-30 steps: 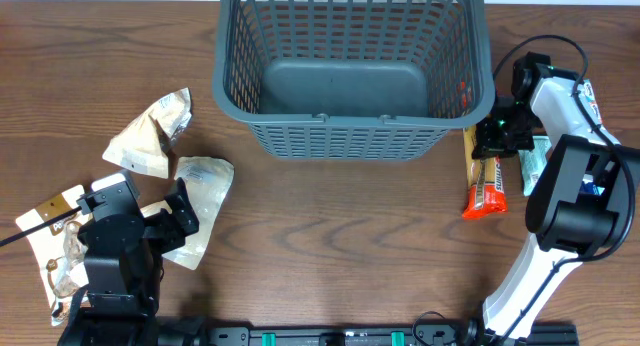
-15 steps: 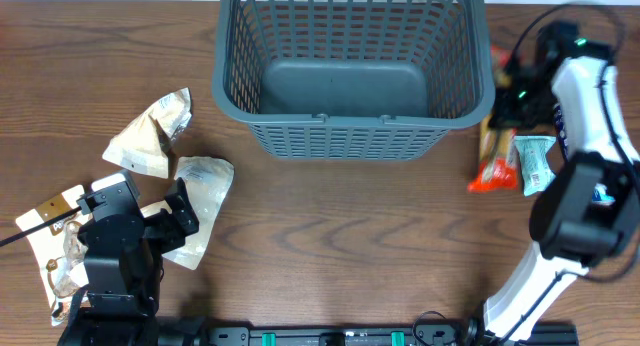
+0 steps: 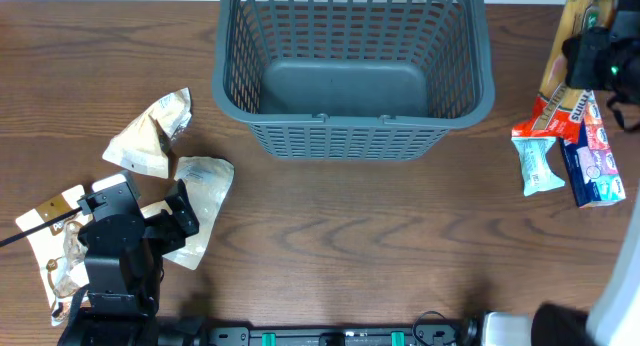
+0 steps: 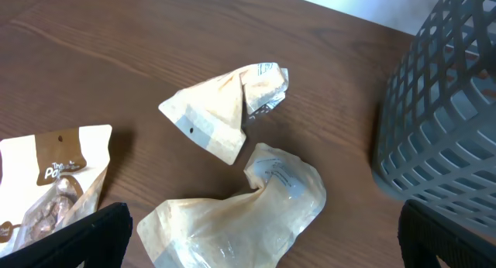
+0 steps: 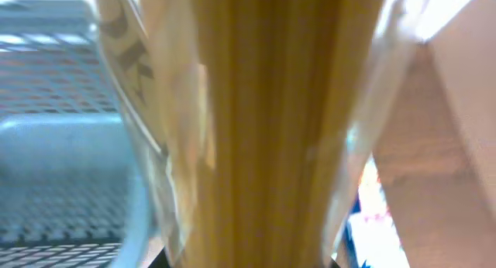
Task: Pack container
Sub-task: 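Lift the spaghetti packet with the right gripper and release it into the basket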
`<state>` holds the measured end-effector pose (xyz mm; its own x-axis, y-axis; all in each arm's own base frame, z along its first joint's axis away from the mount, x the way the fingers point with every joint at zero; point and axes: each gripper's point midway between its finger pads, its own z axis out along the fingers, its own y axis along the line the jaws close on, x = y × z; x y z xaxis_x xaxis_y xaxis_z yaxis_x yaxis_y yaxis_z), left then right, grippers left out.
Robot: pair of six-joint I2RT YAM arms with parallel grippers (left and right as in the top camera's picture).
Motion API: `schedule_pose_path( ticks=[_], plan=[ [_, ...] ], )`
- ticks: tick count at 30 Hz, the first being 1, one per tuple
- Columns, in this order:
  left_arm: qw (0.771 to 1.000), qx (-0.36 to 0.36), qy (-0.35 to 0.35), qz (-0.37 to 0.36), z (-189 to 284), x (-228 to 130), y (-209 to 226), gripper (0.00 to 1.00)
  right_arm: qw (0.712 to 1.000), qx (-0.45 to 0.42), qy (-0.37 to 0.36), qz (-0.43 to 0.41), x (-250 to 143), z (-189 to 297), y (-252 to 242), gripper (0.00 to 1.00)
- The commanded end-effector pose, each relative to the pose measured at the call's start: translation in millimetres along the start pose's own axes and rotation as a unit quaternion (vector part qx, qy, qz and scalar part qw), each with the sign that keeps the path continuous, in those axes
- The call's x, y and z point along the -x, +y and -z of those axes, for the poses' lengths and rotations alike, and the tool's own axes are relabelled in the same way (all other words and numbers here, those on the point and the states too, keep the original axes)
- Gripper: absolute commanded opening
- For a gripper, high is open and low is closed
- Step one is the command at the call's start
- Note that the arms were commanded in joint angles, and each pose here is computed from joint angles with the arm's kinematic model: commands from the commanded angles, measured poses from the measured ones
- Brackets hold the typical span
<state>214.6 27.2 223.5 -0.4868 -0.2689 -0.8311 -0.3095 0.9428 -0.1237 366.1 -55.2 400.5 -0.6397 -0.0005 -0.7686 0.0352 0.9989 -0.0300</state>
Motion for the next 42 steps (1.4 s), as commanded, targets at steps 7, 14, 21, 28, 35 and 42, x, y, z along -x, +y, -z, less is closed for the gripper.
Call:
schedule_pose_path(
  ticks=[7,14,21,28,35,42],
  plan=[
    [1.000,0.003,-0.011,0.001,4.1,7.2,0.6,0.99,0.900,0.231,-0.148,0.340,17.5,70.9,145.9,0.01],
    [1.000,0.004,-0.005,-0.001,4.1,4.2,1.5,0.99,0.854,0.232,-0.193,0.424,44.0,30.4,206.7,0.01],
    [1.000,0.004,0.006,-0.004,4.1,-1.2,2.0,0.99,0.780,0.273,-0.134,0.547,6.4,-60.3,248.9,0.01],
    [1.000,0.001,0.009,-0.004,4.1,-2.3,1.0,0.99,0.766,0.332,0.034,0.549,-77.7,-144.3,256.7,0.01],
    [1.000,0.002,0.018,0.001,4.2,-6.6,1.9,0.99,0.747,0.357,0.150,0.540,-136.5,-178.9,249.7,0.02],
    [1.000,0.003,0.025,-0.001,4.3,-10.2,2.5,0.99,0.764,0.364,0.177,0.503,-145.3,-180.2,251.6,0.69]
  ],
)
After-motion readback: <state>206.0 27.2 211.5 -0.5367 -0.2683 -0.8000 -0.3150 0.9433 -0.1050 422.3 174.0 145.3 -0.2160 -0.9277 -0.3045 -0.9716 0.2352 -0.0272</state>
